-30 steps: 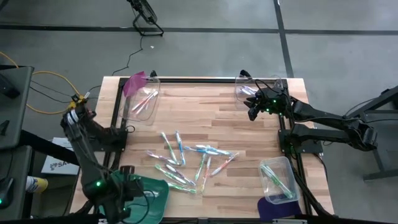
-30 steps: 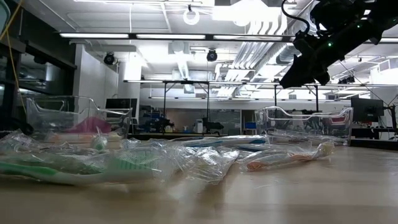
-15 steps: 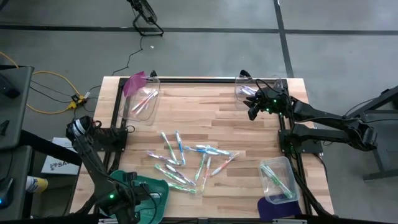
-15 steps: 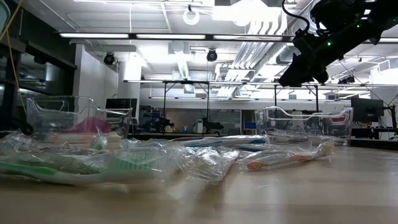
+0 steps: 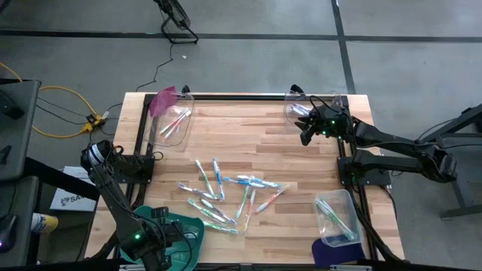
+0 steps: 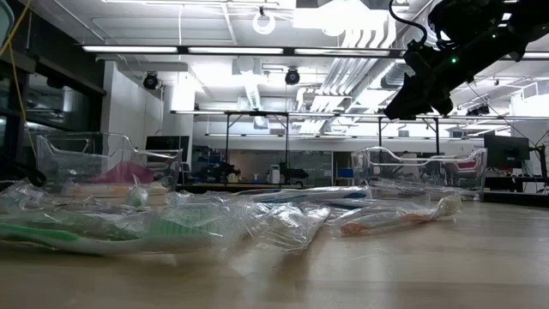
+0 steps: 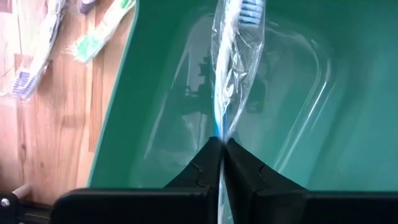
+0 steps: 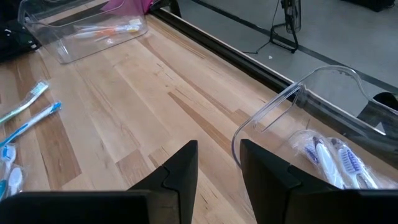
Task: Pick & Place Toothbrushes
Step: Put the blue toothbrush into the green bin
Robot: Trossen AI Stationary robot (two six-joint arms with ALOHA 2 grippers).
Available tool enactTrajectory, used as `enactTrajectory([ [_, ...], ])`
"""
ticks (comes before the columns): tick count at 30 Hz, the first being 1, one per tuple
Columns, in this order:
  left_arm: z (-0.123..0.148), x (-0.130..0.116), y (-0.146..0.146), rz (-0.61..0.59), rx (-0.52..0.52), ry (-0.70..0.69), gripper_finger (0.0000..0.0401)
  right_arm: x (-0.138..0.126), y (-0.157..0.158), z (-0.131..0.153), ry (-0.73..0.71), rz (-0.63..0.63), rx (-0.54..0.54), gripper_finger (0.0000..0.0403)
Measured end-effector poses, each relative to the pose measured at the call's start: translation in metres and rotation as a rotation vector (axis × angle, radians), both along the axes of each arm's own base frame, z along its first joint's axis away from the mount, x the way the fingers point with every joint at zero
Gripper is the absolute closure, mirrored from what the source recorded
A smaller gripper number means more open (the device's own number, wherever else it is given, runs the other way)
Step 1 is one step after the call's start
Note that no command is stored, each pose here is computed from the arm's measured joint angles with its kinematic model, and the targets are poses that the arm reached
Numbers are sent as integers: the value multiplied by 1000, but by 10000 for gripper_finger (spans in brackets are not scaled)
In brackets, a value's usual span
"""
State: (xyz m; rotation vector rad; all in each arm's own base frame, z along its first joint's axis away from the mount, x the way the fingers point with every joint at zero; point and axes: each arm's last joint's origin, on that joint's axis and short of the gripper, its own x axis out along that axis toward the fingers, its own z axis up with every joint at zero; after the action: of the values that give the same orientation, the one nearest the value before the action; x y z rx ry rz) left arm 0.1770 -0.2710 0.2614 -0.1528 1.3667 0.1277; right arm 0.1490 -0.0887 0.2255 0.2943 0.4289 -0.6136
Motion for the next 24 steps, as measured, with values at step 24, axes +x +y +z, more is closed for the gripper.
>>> enactTrajectory([
  [24, 3, -1, 16, -64, 72, 111, 274, 0, 0, 0, -8, -7, 12, 290],
])
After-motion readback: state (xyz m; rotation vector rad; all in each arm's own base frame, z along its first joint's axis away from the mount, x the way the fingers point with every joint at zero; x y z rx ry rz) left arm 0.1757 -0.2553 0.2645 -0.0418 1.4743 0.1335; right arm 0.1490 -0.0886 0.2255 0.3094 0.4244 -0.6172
